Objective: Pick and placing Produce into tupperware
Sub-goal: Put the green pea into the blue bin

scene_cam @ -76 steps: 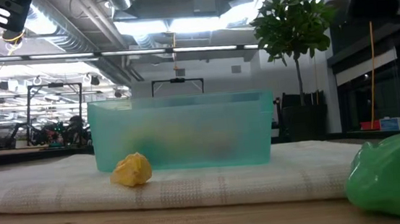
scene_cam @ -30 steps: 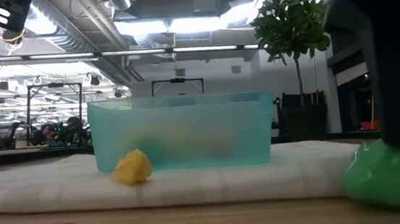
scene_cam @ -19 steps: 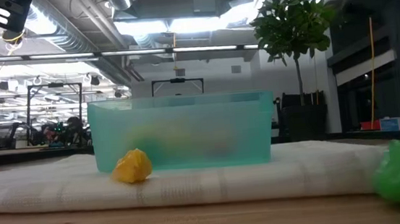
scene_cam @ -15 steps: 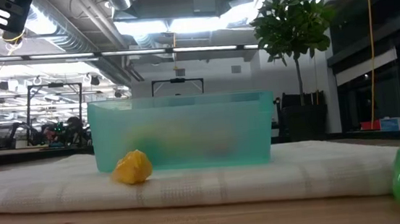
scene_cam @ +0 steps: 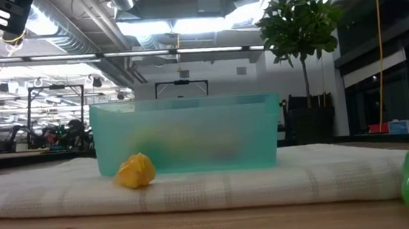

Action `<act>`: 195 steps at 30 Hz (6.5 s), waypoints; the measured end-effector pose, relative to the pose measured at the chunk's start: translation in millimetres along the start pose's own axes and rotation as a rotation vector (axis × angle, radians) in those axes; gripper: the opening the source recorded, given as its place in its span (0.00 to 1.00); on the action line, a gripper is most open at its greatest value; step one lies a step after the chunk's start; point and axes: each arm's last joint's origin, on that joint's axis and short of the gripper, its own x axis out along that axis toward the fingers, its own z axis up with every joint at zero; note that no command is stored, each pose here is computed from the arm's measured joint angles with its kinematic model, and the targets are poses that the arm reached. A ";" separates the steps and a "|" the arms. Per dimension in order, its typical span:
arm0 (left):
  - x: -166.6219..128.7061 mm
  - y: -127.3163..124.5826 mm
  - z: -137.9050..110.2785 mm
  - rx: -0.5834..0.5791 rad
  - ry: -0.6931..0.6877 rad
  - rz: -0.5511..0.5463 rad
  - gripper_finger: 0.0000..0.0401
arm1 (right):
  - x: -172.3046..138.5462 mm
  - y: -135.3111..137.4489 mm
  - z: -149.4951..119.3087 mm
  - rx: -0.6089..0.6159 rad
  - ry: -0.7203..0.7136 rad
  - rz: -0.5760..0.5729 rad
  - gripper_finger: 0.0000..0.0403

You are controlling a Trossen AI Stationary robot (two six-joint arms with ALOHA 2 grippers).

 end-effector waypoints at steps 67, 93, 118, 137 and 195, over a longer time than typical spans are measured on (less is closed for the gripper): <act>0.0 0.0 0.2 -0.004 -0.001 -0.001 0.45 | 32.0 11.7 -2.6 0.072 0.096 0.072 0.50; 0.0 0.0 0.2 -0.003 -0.001 -0.001 0.45 | 13.1 18.1 10.7 0.106 0.052 0.115 0.30; 0.0 -0.1 0.2 -0.027 -0.001 -0.001 0.45 | -100.8 -23.5 46.1 -0.014 -0.213 -0.054 0.30; 0.0 -0.1 0.2 -0.028 -0.001 -0.001 0.45 | -135.6 -73.2 78.5 -0.068 -0.278 -0.073 0.30; -0.1 -1.7 -1.1 -0.020 0.023 -0.061 0.45 | 10.3 -91.5 149.6 -0.049 -0.709 0.118 0.30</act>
